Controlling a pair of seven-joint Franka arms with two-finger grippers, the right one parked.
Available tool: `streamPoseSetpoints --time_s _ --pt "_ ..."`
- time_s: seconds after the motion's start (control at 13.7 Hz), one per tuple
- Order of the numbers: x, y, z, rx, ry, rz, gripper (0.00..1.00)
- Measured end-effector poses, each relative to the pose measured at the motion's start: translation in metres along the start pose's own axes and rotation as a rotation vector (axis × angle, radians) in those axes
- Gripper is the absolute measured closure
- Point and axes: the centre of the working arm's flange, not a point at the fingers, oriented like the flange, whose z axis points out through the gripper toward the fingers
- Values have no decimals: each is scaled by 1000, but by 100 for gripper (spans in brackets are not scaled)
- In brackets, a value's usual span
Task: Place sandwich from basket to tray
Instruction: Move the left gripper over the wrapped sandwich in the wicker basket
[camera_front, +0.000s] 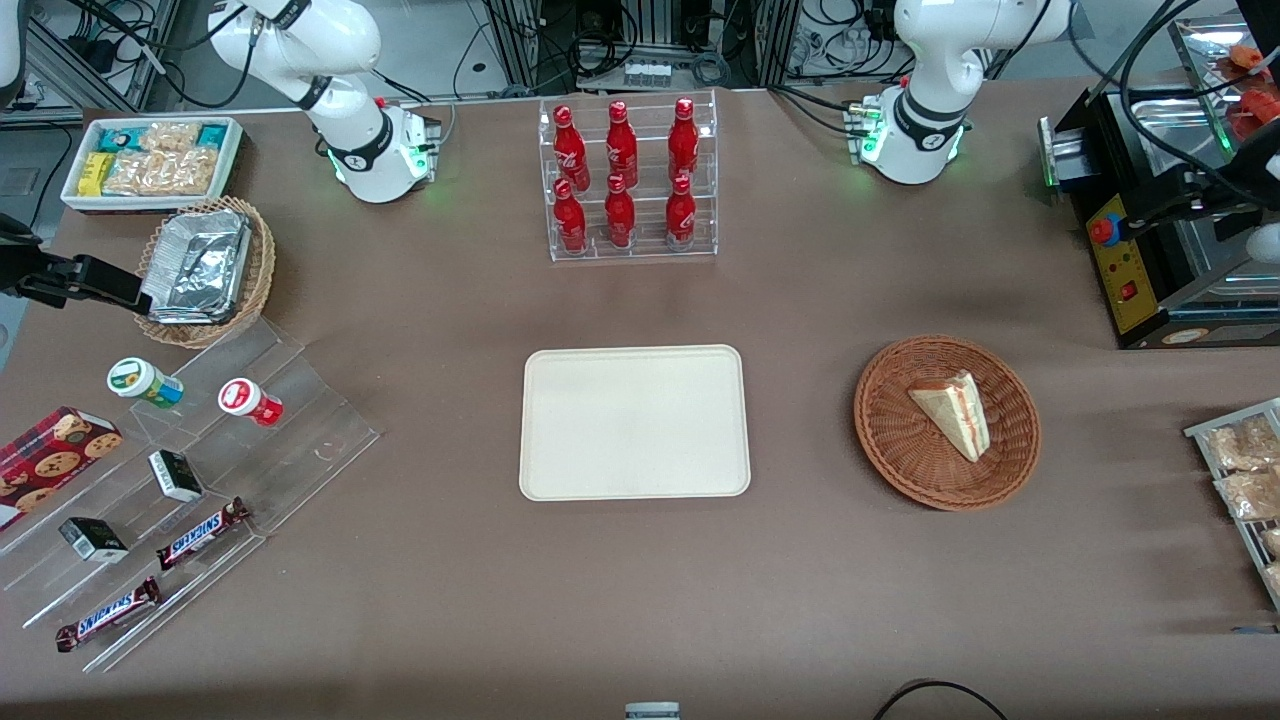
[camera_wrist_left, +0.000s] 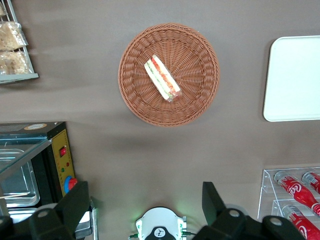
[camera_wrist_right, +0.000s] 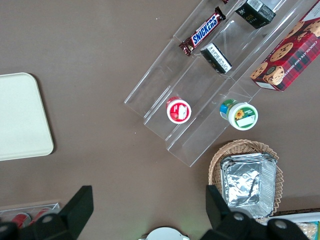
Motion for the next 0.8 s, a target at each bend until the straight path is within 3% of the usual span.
streamPoseSetpoints --time_s 0.44,0.66,0.8 --pt "24 1 26 18 -9 1 0" --pt "48 -1 75 36 -13 -16 0" --pt "61 -3 117 37 7 -46 0"
